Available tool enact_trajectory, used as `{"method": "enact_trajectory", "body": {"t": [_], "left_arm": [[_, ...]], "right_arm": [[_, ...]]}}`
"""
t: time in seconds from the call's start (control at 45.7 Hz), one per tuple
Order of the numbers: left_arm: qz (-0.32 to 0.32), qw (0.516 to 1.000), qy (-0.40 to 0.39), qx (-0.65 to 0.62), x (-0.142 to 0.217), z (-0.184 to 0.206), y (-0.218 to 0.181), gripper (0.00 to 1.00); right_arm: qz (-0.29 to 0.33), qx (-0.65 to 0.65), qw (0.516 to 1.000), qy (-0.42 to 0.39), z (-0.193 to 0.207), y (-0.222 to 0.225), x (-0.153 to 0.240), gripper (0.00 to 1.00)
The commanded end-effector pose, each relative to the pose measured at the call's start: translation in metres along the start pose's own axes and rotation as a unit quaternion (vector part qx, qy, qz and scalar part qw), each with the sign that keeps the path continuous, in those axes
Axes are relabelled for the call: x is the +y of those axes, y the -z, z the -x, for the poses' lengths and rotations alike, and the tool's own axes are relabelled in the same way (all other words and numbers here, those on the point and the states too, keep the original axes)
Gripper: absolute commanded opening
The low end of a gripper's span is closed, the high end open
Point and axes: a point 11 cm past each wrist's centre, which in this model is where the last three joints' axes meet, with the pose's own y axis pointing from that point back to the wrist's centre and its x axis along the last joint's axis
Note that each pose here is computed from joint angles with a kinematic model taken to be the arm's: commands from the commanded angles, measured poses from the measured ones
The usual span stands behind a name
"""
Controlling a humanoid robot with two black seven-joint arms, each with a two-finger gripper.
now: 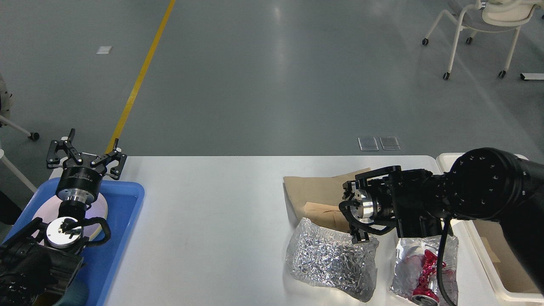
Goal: Tidy desktop
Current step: 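Lower the right gripper onto the brown paper bag and close, then lift the brown paper bag with the right gripper into the white bin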
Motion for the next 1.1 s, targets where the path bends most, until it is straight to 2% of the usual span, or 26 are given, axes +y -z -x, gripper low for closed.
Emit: {"method": "enact_trajectory", "body": {"t": [0.0, 0.066, 0.088, 0.723, 0.898, 1.073], "left_arm": [[0.0, 1.0, 0.0, 0.0, 0.0, 0.0, 0.0, 0.97], [0.0, 1.0, 0.0, 0.0, 0.0, 0.0, 0.0, 0.97], [0.0, 1.0, 0.0, 0.0, 0.0, 0.0, 0.0, 0.97], [0.0, 1.0, 0.0, 0.0, 0.0, 0.0, 0.0, 0.97], [0.0, 1.0, 0.0, 0.0, 0.0, 0.0, 0.0, 0.97], [0.0, 1.0, 0.0, 0.0, 0.0, 0.0, 0.0, 0.97]], "right_arm": [[-0.006, 0.003, 1.0, -0.002, 0.001, 0.002, -0.001, 0.16], [-0.01, 0.001, 1.0, -0.008, 0.0, 0.006, -0.001, 0.01], [-0.01, 0.001, 1.0, -0.01, -0.001, 0.006, -0.001, 0.0], [-0.015, 0.005, 1.0, -0.009, 0.006, 0.014, 0.012, 0.0], [-0.025, 0.088, 0.996, -0.002, 0.0, 0.025, 0.046, 0.0], [-0.07, 0.206, 0.976, -0.017, -0.003, 0.05, 0.09, 0.0]]}}
